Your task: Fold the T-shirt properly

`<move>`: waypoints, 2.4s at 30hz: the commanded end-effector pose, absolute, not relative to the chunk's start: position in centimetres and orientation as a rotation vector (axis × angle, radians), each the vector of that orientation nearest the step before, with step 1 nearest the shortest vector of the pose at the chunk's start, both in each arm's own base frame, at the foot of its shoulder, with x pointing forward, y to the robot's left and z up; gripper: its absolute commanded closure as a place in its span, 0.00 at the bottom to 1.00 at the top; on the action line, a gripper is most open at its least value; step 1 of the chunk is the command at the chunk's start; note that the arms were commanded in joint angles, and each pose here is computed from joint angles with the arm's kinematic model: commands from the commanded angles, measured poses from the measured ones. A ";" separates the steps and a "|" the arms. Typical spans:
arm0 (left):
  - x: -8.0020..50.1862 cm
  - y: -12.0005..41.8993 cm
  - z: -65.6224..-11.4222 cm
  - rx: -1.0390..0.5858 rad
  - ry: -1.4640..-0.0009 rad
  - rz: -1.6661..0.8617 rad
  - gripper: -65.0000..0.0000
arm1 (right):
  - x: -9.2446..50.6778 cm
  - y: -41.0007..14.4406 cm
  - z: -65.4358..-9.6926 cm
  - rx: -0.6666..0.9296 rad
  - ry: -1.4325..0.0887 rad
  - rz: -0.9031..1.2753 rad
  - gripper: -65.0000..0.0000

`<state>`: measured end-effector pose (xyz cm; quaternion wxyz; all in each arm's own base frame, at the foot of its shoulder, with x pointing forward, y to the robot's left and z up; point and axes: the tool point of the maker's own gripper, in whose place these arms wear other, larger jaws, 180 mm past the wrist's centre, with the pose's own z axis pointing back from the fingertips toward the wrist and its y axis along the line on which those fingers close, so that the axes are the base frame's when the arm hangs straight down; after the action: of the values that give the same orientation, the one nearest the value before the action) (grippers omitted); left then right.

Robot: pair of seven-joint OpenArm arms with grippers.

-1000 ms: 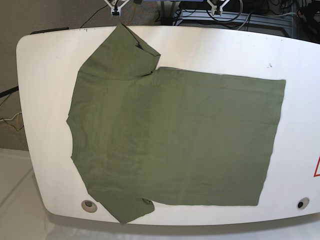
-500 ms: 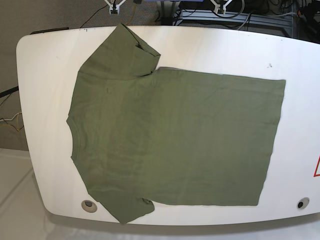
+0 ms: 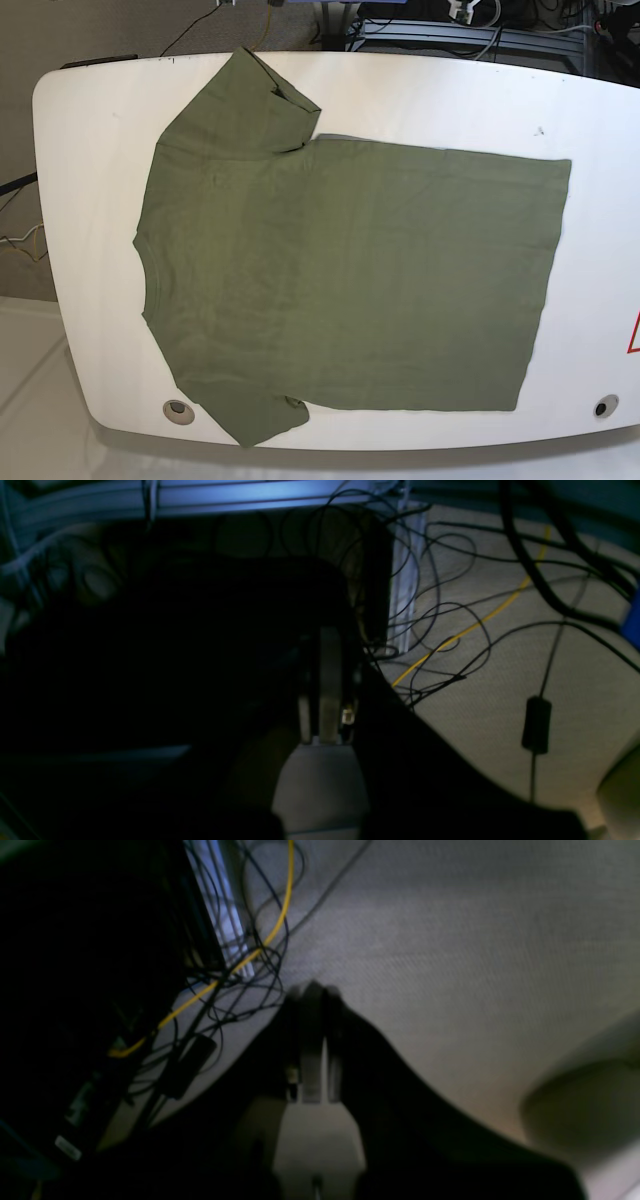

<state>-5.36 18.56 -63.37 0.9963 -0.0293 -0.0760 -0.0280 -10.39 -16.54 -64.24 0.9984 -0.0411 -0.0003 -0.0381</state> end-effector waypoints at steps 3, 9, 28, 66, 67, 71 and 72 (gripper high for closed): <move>-7.0 20.1 -62.4 -0.039 -0.142 -0.078 1.00 | -12.8 -18.5 -63.2 -0.114 0.019 -0.069 1.00; -7.7 18.9 -59.8 -0.096 -0.212 -0.117 1.00 | -14.9 -20.1 -61.0 -0.122 -0.015 -0.026 1.00; -2.5 17.3 -52.9 -0.165 -0.461 -0.189 1.00 | -8.7 -19.7 -55.0 -0.075 -0.290 0.041 1.00; 4.4 17.2 -39.2 -0.186 -0.706 -0.229 1.00 | 7.0 -13.1 -37.5 0.180 -0.802 -0.013 0.99; 4.6 17.4 -39.2 -0.183 -0.707 -0.228 1.00 | 7.3 -13.0 -37.3 0.193 -0.811 -0.022 0.99; 5.8 18.4 -39.1 -0.157 -0.724 -0.230 1.00 | 8.5 -12.8 -37.0 0.217 -0.830 -0.038 0.99; 6.7 18.9 -39.0 -0.139 -0.740 -0.225 0.97 | 9.0 -12.9 -37.3 0.211 -0.828 -0.033 0.99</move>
<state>5.86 18.70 -39.57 0.9283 -0.0678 -0.3480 -0.1120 8.30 -12.68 -37.68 0.9129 0.1054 -0.3937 -0.0209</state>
